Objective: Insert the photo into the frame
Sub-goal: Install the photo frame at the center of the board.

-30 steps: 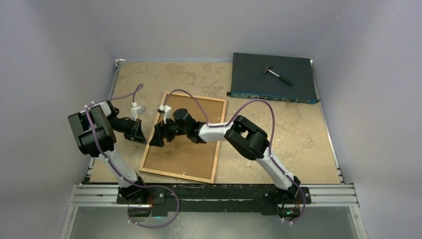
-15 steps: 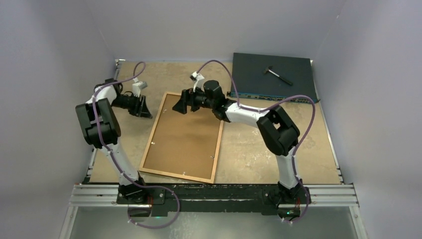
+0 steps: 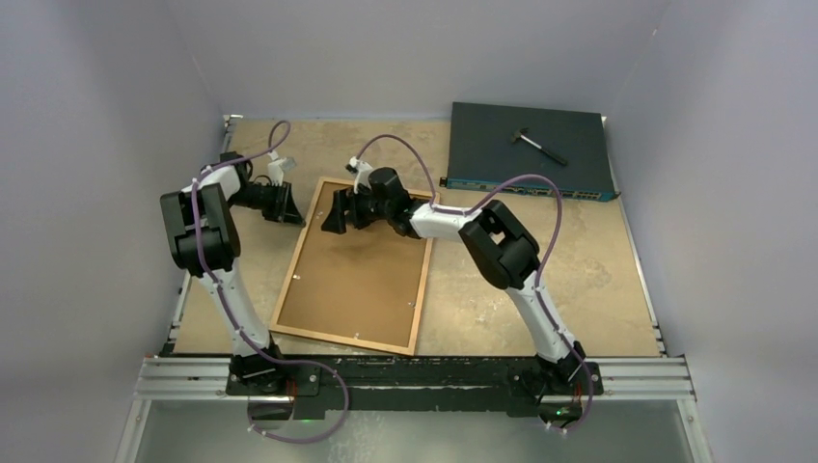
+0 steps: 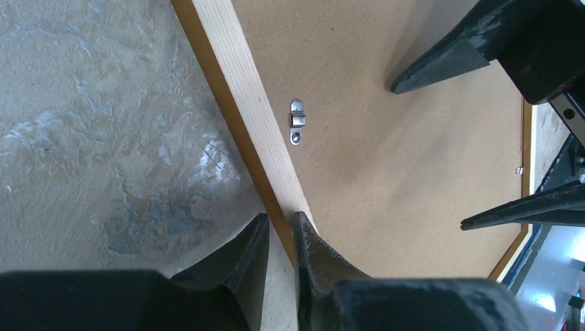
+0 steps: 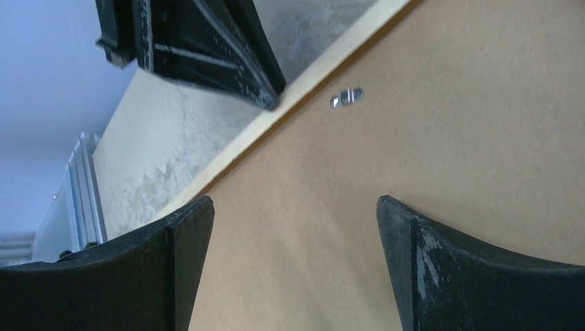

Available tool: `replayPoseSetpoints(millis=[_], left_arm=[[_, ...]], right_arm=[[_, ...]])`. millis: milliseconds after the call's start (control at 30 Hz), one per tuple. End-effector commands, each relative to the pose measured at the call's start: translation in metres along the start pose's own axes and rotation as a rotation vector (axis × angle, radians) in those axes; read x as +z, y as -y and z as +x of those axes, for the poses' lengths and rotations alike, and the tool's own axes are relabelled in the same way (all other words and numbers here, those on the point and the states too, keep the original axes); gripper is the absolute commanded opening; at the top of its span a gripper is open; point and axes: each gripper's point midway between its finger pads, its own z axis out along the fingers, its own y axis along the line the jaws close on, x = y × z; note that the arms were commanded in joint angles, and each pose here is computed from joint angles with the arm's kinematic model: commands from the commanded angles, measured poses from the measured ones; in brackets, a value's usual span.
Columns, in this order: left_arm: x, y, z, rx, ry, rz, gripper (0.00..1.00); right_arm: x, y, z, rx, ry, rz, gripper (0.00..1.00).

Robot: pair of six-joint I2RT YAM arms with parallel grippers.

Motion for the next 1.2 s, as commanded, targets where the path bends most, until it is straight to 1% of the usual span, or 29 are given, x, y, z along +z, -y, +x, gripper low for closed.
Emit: replayPoseSetpoints(millis=[0, 200, 433, 600, 867, 1167], left_arm=[[0.01, -0.002, -0.006, 0.017, 0.027, 0.033, 0.15], [0.016, 0.007, 0.014, 0.022, -0.015, 0.067, 0.12], [0.012, 0.025, 0.047, 0.04, -0.073, 0.086, 0.1], [0.011, 0.031, 0.064, 0.048, -0.098, 0.083, 0.08], [0.013, 0.031, 0.071, 0.042, -0.106, 0.085, 0.08], [0.013, 0.03, 0.071, 0.048, -0.105, 0.076, 0.07]], right_arm=[[0.012, -0.008, -0.03, -0.003, 0.072, -0.034, 0.9], [0.025, -0.005, -0.026, 0.03, 0.067, -0.055, 0.89], [0.035, -0.015, -0.01, 0.039, 0.038, -0.077, 0.88], [0.041, -0.025, 0.0, 0.044, 0.019, -0.097, 0.88], [0.035, -0.036, 0.006, 0.051, 0.01, -0.116, 0.87], [0.021, -0.033, 0.019, 0.067, -0.01, -0.09, 0.86]])
